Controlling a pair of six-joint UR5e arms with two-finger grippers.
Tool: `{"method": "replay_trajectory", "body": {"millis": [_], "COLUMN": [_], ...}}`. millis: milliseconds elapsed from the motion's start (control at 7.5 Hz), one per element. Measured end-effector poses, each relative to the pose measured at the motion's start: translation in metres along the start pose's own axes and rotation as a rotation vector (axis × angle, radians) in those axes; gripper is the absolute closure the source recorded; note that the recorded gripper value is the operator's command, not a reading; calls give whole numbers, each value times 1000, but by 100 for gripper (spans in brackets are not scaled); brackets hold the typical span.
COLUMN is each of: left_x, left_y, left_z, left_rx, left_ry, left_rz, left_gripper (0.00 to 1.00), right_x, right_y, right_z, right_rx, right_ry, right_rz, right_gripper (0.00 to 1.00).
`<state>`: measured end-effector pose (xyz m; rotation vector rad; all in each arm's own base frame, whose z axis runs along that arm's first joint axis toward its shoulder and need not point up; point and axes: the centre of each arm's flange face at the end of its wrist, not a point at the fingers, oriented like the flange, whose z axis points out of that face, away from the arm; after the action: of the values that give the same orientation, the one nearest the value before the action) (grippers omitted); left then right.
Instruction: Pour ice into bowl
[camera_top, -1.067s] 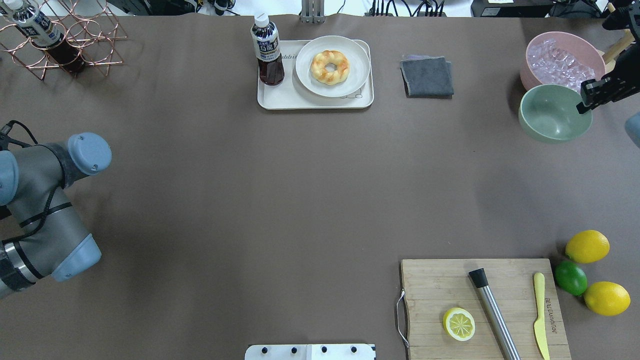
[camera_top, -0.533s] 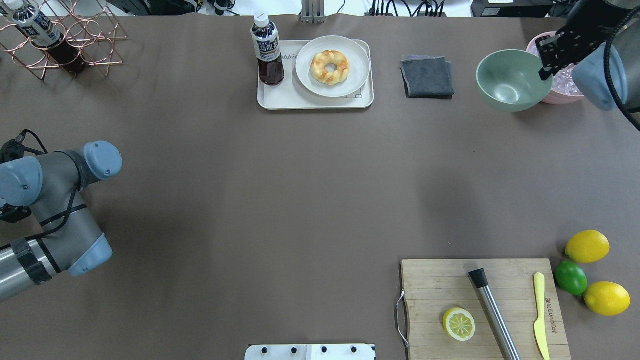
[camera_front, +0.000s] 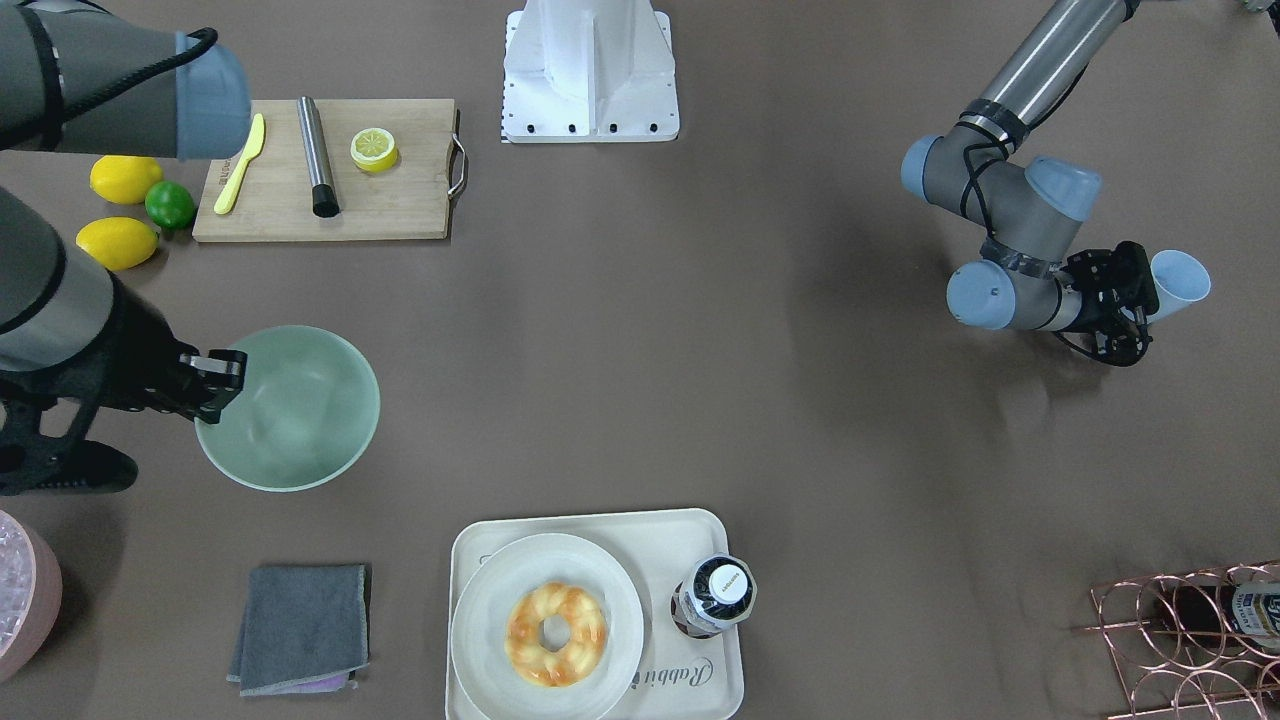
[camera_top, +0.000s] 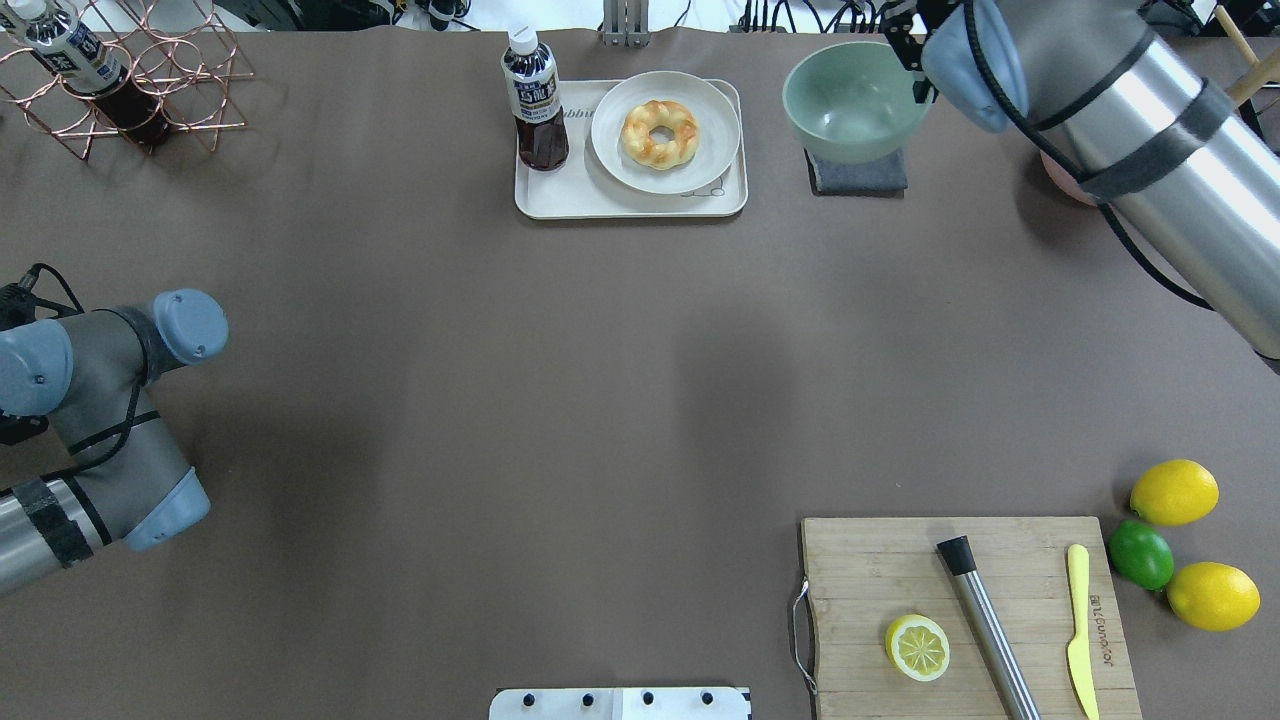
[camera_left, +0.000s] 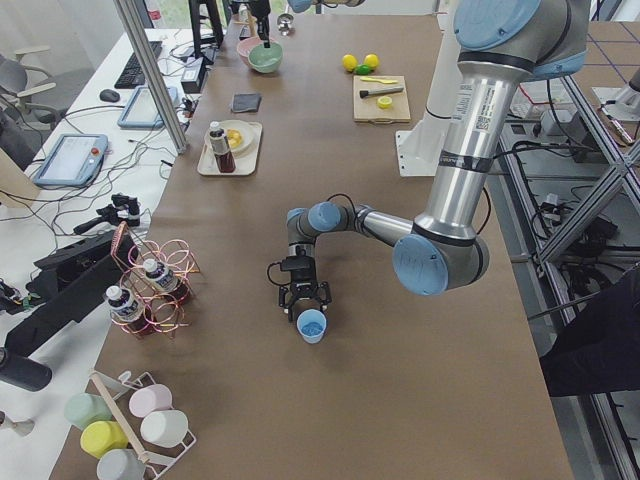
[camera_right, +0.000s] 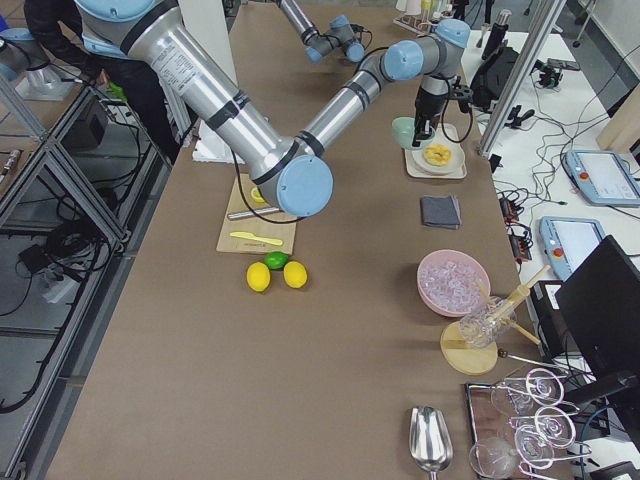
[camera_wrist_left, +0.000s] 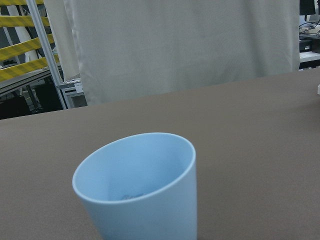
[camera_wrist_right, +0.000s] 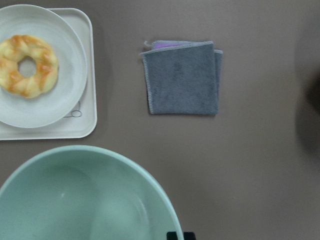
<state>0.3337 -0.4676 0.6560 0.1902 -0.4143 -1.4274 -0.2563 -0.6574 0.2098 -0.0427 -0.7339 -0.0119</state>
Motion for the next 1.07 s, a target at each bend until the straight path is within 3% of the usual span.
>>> {"method": "replay_trajectory", "body": {"millis": [267, 533, 933, 1067], "left_x": [-3, -10, -19, -22], "left_y": [-2, -5, -5, -6], "left_z": [8, 24, 41, 47], "left_rx": [8, 24, 44, 50], "left_ry": [-5, -20, -37, -42], "left_rz": [3, 4, 10, 11], "left_gripper": [3, 3, 4, 12], "right_x": [-81, -152, -271, -302], "right_y": [-3, 18, 59, 75], "right_z": [-11, -13, 11, 22], "right_rx": [12, 39, 110, 126], "right_ry": [0, -3, -50, -62], "right_rz": [34, 29, 44, 50], "right_gripper": [100, 100, 100, 100]}}
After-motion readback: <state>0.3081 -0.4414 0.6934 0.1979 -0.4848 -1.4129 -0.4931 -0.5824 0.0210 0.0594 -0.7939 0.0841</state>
